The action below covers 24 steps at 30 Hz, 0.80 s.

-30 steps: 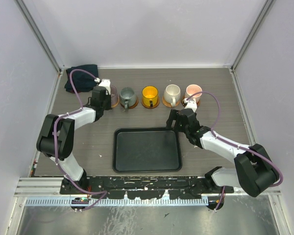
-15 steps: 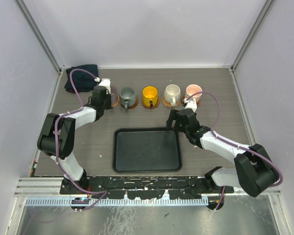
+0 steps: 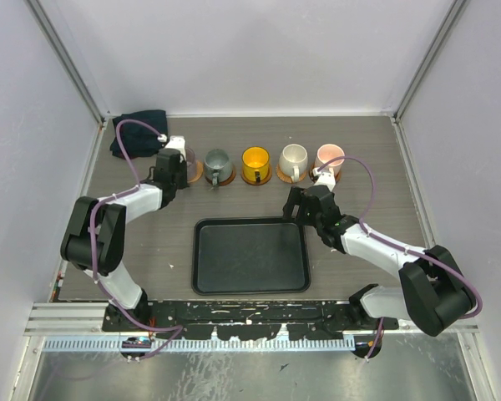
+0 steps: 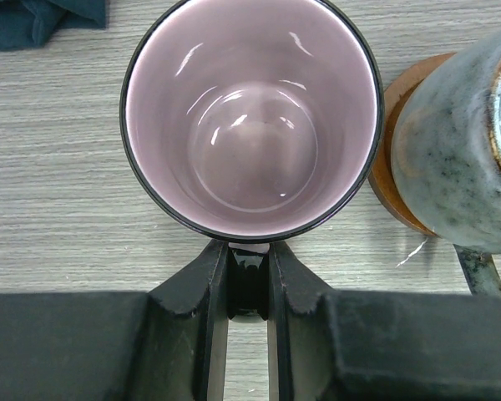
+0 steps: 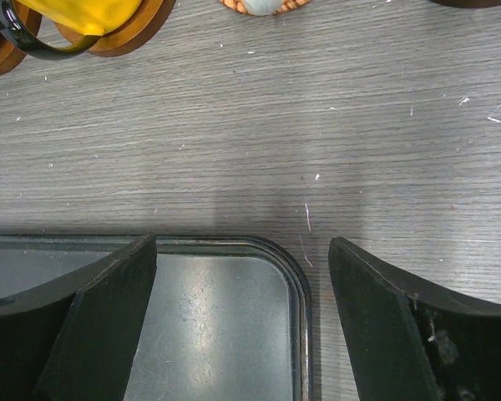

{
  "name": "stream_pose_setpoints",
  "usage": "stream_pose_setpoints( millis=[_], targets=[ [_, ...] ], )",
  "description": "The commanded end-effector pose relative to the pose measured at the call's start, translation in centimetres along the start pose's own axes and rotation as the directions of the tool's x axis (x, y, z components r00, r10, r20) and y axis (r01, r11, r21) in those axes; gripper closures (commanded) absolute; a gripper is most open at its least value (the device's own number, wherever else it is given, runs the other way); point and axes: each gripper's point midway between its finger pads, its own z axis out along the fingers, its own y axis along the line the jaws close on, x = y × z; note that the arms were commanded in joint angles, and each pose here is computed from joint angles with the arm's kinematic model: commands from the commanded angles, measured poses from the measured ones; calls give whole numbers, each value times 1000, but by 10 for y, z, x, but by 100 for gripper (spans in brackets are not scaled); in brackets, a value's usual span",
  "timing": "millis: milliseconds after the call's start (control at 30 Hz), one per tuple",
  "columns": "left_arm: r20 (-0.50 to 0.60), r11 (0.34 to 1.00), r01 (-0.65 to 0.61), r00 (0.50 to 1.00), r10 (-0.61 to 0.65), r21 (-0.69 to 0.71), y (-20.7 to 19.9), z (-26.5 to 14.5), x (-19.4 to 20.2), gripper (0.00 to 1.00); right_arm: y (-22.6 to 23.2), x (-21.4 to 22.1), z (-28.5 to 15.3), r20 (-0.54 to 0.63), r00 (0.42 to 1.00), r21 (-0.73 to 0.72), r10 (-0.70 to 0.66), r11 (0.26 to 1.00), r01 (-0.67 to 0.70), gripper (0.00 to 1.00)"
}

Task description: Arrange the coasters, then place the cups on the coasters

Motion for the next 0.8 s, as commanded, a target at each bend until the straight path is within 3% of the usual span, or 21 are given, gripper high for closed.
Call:
stream_pose_setpoints(
  millis=[0, 167, 367, 767],
  targets=[
    [110, 999, 36, 993, -34, -16, 7, -9, -33, 94, 15, -25, -1, 71, 997, -46, 39, 998, -35, 12],
    [173, 998, 64, 983, -62, -5, 6, -12, -47, 94, 14, -24, -2, 71, 997, -47, 38, 998, -34, 13],
    [285, 996, 81, 956, -71, -25, 13, -35, -92, 94, 13, -23, -4, 72, 997, -48, 39, 998, -35, 13],
    [334, 997, 79, 940, -72, -9, 11, -46, -121, 93, 14, -26, -8, 85, 995, -57, 48, 997, -43, 13]
  ],
)
